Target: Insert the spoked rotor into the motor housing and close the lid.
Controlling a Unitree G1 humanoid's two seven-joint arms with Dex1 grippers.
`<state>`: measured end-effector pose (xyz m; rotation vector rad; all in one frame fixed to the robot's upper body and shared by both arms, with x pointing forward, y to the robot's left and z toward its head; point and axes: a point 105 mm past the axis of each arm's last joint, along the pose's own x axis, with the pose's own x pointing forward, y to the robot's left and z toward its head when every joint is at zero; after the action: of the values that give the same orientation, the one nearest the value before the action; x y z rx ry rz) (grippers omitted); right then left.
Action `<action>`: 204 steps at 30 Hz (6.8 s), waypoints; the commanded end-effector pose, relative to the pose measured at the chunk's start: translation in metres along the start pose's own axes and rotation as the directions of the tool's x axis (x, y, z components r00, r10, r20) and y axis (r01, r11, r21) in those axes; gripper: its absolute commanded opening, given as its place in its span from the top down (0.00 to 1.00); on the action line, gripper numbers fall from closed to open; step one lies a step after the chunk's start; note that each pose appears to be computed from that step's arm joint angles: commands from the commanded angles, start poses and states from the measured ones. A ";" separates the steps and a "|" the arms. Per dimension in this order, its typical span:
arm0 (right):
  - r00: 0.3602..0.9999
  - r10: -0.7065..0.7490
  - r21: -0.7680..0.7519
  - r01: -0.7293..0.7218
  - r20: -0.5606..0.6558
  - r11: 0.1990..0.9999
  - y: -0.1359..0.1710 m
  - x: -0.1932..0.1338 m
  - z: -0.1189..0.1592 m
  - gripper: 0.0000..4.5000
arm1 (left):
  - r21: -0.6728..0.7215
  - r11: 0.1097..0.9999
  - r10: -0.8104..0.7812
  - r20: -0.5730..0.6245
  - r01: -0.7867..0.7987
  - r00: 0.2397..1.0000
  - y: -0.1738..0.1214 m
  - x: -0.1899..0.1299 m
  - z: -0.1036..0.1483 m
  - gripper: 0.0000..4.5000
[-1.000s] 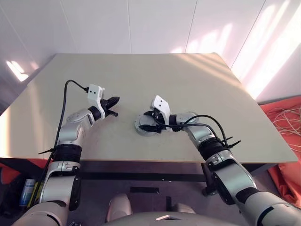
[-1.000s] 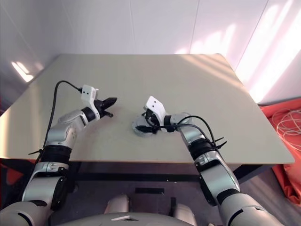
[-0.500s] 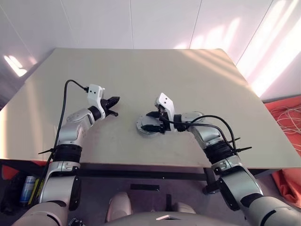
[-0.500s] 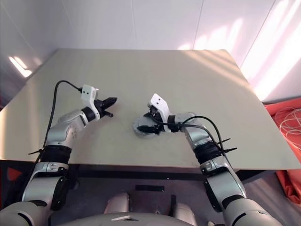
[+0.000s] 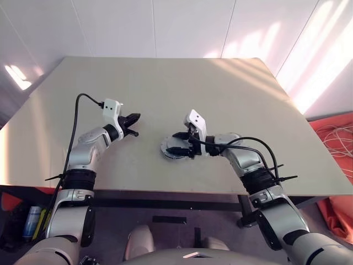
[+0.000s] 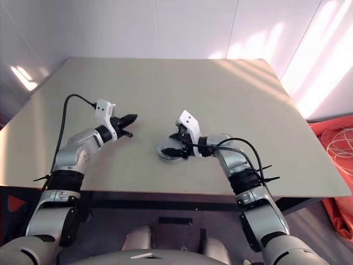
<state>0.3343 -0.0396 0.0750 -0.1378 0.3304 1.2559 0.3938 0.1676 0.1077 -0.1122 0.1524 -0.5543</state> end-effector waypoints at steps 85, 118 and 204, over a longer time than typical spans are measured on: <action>0.987 -0.130 -0.078 0.138 0.098 0.987 -0.021 0.006 0.013 0.30 | 0.049 0.999 0.006 0.040 -0.008 0.999 0.004 -0.001 0.016 1.00; 0.987 -0.116 -0.123 0.129 0.107 0.984 -0.021 0.005 0.008 0.30 | 0.055 0.998 0.004 0.043 -0.007 0.999 0.004 0.000 0.018 1.00; 0.988 -0.148 -0.122 0.141 -0.050 0.982 -0.025 0.000 -0.043 0.30 | -0.281 0.863 -0.470 -0.144 0.420 0.871 -0.126 0.049 -0.022 1.00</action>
<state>0.3539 -0.0450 0.0592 -0.2653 0.1779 1.1701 0.3686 0.0396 0.0976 -0.3461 0.3794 -0.9827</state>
